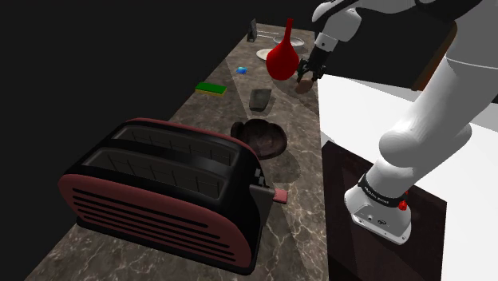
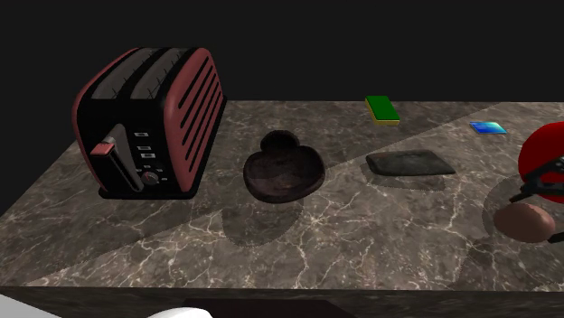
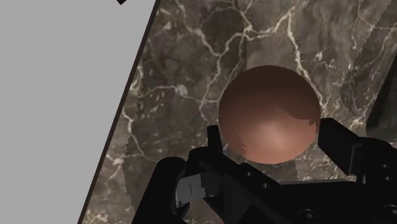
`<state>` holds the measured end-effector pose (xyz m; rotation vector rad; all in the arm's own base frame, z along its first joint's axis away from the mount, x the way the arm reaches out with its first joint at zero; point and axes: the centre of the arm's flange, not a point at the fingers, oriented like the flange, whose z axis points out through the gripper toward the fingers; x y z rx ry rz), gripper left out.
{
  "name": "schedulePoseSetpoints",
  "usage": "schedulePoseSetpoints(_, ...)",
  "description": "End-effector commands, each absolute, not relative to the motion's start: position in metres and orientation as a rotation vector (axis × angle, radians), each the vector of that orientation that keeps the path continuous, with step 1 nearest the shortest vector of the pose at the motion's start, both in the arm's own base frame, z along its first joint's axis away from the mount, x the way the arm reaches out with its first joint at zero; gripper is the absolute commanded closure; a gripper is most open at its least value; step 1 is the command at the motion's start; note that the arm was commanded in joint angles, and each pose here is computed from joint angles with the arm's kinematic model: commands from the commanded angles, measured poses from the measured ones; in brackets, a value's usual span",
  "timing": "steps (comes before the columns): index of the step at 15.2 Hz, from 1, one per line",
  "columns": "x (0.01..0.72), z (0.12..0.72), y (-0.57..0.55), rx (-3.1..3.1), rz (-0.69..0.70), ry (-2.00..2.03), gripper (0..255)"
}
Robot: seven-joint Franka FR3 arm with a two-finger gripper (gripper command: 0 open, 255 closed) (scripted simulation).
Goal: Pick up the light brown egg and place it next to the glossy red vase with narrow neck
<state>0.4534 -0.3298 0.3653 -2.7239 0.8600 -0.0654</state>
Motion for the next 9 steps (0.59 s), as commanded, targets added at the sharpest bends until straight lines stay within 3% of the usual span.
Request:
schedulePoseSetpoints(1,0.453,0.355,-0.331,-2.724,-0.066,0.86,255)
schedulePoseSetpoints(9,0.453,0.335,-0.331,-2.724,-0.066,0.86,255)
